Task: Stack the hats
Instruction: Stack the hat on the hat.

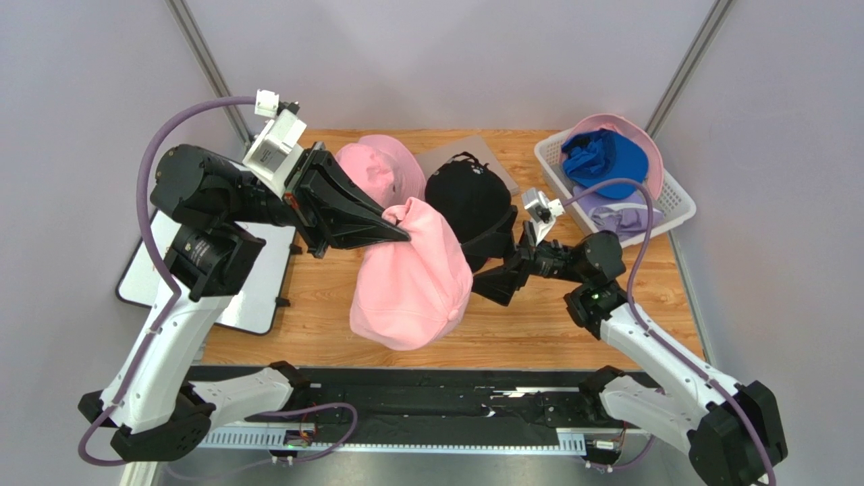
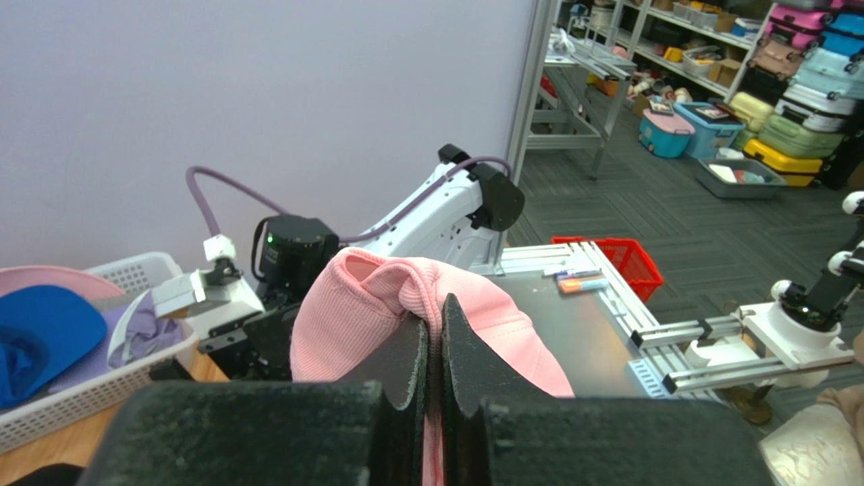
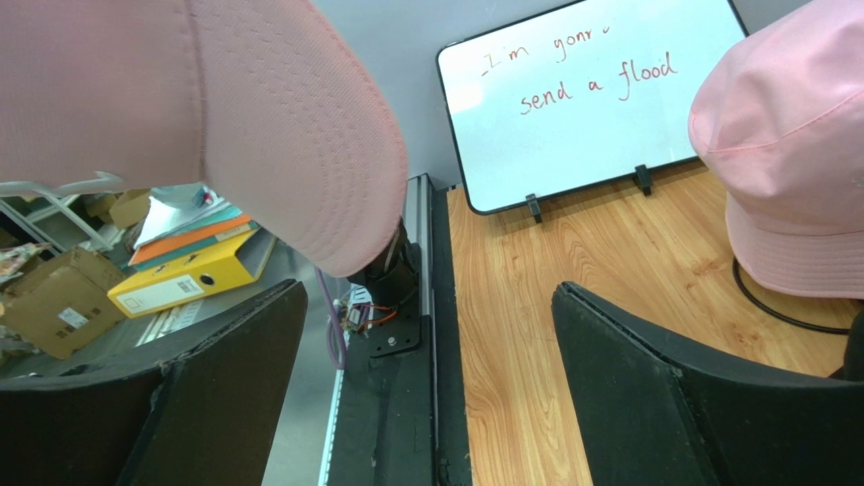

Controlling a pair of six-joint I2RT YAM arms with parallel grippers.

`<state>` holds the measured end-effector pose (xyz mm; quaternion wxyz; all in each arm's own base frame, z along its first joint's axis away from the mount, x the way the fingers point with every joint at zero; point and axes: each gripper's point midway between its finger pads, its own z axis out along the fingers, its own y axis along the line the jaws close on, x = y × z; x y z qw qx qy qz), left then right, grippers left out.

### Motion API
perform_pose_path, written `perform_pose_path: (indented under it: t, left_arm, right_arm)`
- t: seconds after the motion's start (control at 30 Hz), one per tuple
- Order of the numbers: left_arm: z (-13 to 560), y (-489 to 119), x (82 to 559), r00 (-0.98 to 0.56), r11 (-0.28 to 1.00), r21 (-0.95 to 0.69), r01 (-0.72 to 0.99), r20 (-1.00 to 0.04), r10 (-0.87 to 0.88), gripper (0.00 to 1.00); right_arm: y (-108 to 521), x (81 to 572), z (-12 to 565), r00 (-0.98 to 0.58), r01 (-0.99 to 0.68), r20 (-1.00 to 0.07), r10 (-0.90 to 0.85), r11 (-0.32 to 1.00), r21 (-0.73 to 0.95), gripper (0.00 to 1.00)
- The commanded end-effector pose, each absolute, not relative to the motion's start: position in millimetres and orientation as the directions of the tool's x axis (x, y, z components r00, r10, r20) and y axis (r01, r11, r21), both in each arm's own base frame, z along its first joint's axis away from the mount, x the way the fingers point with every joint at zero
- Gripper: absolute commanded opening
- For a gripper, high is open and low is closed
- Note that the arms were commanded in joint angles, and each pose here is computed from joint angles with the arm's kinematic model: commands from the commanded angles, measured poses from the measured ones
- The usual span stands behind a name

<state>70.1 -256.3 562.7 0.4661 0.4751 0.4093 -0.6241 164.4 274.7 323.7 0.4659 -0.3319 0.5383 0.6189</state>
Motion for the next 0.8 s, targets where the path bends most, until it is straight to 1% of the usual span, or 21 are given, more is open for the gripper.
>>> perform_pose_path:
  t: [0.0,0.03,0.07,0.1,0.13,0.17,0.23,0.27,0.5,0.67,0.77]
  left_arm:
    - [587,-249,57,-0.069,-0.262,0.000,0.965,-0.965,-0.252,0.00]
    - [588,-249,57,-0.076,-0.263,-0.007,0.965,-0.965,-0.253,0.00]
    - [589,-249,58,-0.073,-0.263,-0.003,0.965,-0.964,-0.257,0.00]
    - [589,-249,57,-0.079,-0.266,-0.008,0.964,-0.964,-0.255,0.00]
    - [589,-250,58,-0.082,-0.269,-0.011,0.963,-0.964,-0.254,0.00]
    - [589,-250,58,-0.079,-0.270,-0.007,0.963,-0.963,-0.258,0.00]
    - [590,-250,58,-0.082,-0.271,-0.010,0.962,-0.963,-0.257,0.00]
    - [590,-250,58,-0.084,-0.273,-0.011,0.962,-0.963,-0.256,0.00]
    - [591,-251,58,-0.084,-0.277,-0.009,0.961,-0.963,-0.258,0.00]
    - [589,-250,58,-0.074,-0.277,0.000,0.961,-0.964,-0.255,0.00]
    - [585,-253,62,-0.071,-0.276,0.002,0.961,-0.965,-0.252,0.00]
  right_arm:
    - [276,164,347,-0.314,-0.948,-0.891,0.329,-0.049,0.316,0.99]
    - [277,163,347,-0.328,-0.943,-0.884,0.332,-0.067,0.325,0.99]
    - [277,160,354,-0.308,-0.951,-0.883,0.354,-0.091,0.295,0.99]
    - [280,162,351,-0.355,-0.935,-0.868,0.348,-0.115,0.336,0.99]
    - [281,162,353,-0.362,-0.932,-0.864,0.350,-0.134,0.336,0.98]
    - [280,158,361,-0.336,-0.942,-0.864,0.375,-0.156,0.298,0.99]
    - [286,158,362,-0.381,-0.923,-0.851,0.362,-0.204,0.326,0.98]
    - [286,155,366,-0.369,-0.926,-0.852,0.372,-0.223,0.304,0.98]
    - [304,147,372,-0.371,-0.917,-0.856,0.361,-0.285,0.277,0.98]
    - [303,138,380,-0.378,-0.908,-0.845,0.378,-0.327,0.260,0.96]
    - [302,129,383,-0.381,-0.903,-0.842,0.381,-0.349,0.251,0.83]
